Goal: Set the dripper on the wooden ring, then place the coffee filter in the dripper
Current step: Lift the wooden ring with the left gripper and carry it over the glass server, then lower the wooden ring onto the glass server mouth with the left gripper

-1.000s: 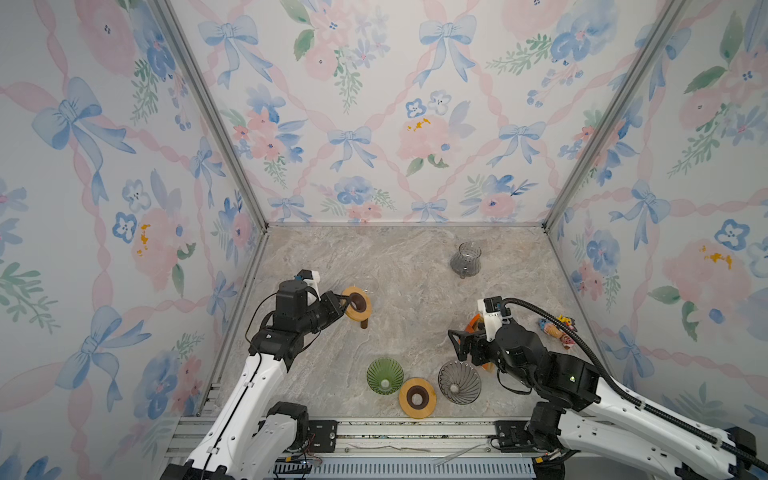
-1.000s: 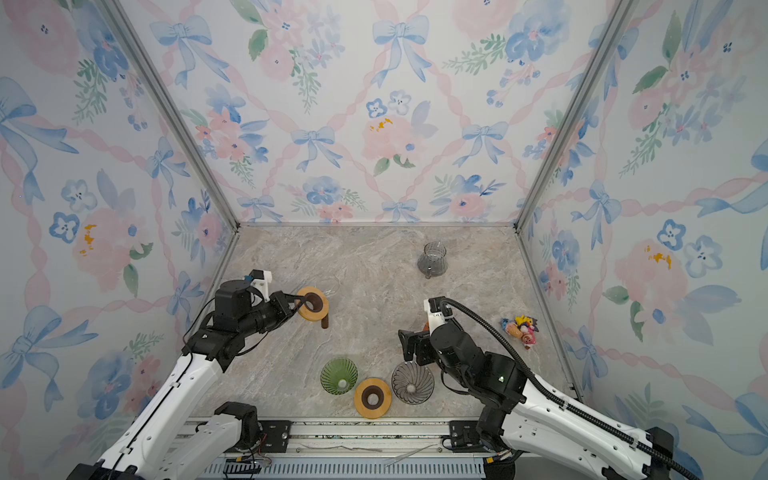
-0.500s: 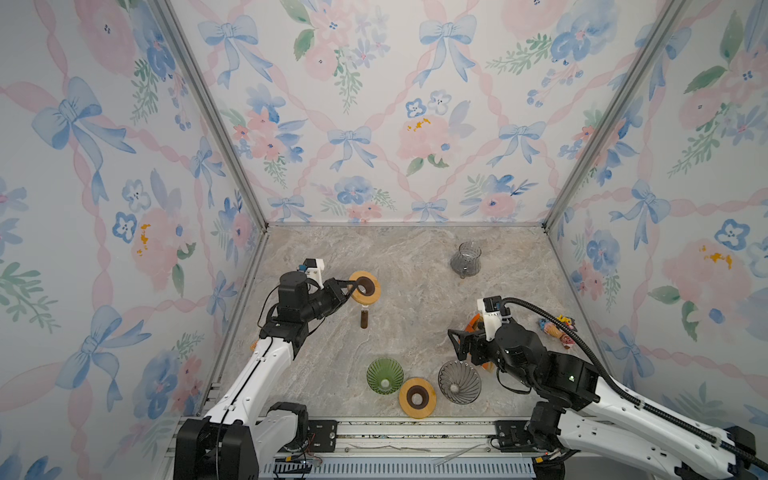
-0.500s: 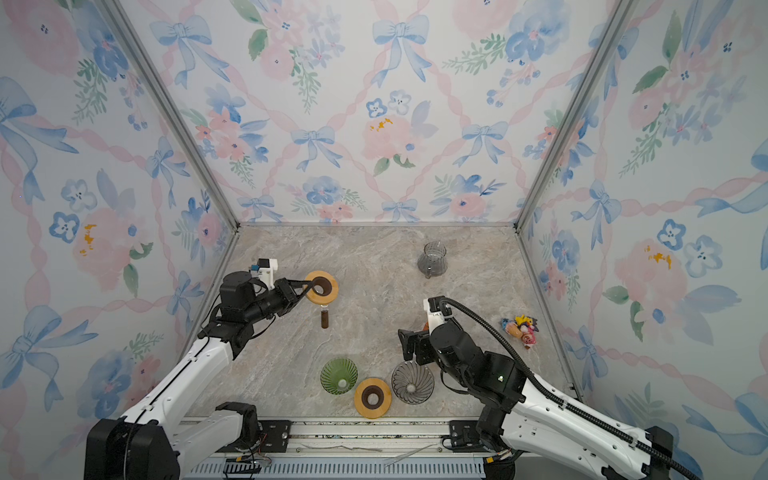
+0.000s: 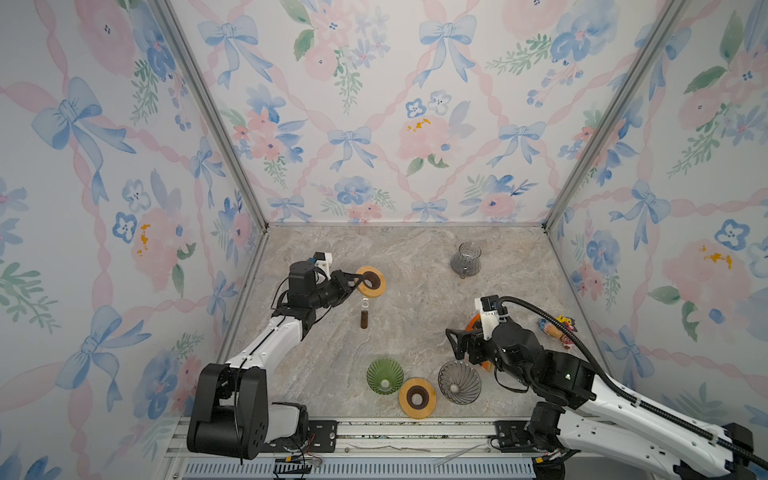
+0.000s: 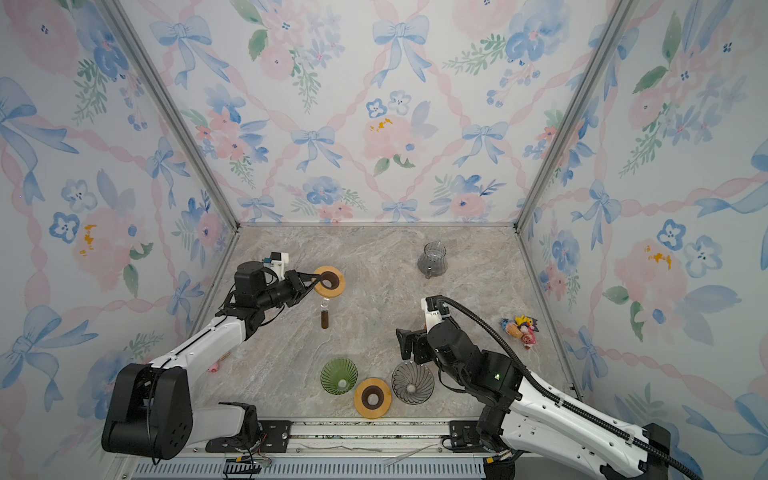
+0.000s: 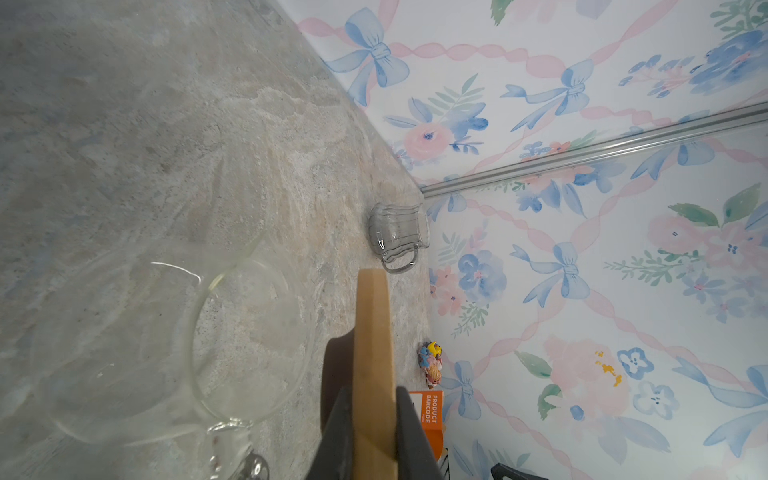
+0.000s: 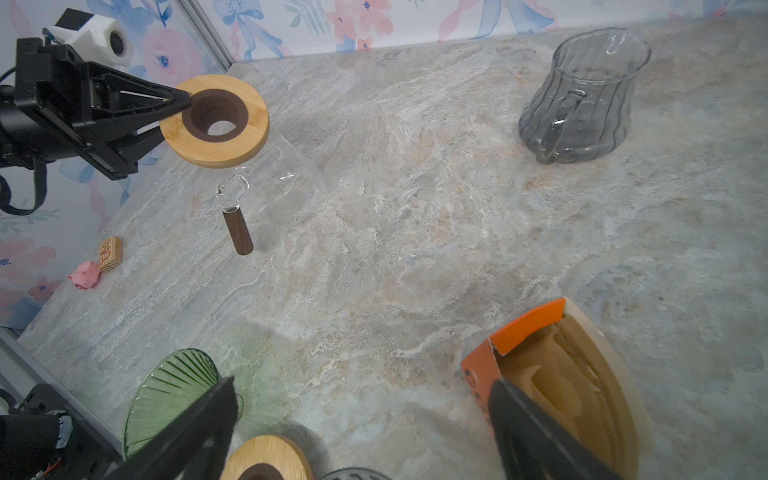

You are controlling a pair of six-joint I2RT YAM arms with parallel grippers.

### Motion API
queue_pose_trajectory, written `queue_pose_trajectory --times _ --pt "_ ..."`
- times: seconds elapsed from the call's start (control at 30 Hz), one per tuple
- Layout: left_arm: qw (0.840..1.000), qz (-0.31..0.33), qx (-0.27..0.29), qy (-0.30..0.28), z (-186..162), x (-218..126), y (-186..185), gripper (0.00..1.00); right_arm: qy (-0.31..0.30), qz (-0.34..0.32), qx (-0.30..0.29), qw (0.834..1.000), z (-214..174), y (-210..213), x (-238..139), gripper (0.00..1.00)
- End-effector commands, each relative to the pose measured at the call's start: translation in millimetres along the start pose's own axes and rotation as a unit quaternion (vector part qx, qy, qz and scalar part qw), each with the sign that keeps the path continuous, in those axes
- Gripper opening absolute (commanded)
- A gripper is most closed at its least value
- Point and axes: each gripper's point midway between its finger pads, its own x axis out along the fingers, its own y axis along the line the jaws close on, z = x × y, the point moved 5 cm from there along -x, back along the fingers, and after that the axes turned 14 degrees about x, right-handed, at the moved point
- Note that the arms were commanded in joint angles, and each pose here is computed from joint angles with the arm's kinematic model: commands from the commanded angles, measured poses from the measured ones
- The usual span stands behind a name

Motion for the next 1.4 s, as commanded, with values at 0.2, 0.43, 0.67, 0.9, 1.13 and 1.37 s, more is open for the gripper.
queue_pose_trajectory --times 0.2,0.43,0.67,0.9,1.13,1.37 --pt "0.999 -0.027 0.026 0.004 20.7 15.7 -3.6 0.08 -0.012 0.014 0.001 1.0 8.5 8.4 -7.7 0.97" --pt "1.0 -0.016 0.016 0.013 17.9 20.8 9.7 0.08 -0.01 0.012 0.002 1.0 6.7 7.5 -6.4 0.97" --pt "1.0 -0.001 0.008 0.014 15.5 21.5 23.1 0.1 -0.01 0.011 0.0 1.0 5.0 6.3 -5.2 0.97" --pt "1.0 0.007 0.002 0.02 12.8 25.0 32.3 0.12 -0.008 0.009 0.001 1.0 3.8 4.7 -5.1 0.97" --pt "0.999 0.026 -0.005 0.027 8.2 27.7 43.1 0.17 -0.005 0.01 0.003 1.0 1.2 4.7 -2.7 0.96" --pt "0.998 0.047 0.0 0.034 6.9 26.7 48.6 0.25 -0.005 0.009 0.004 1.0 1.2 4.6 -2.9 0.97"
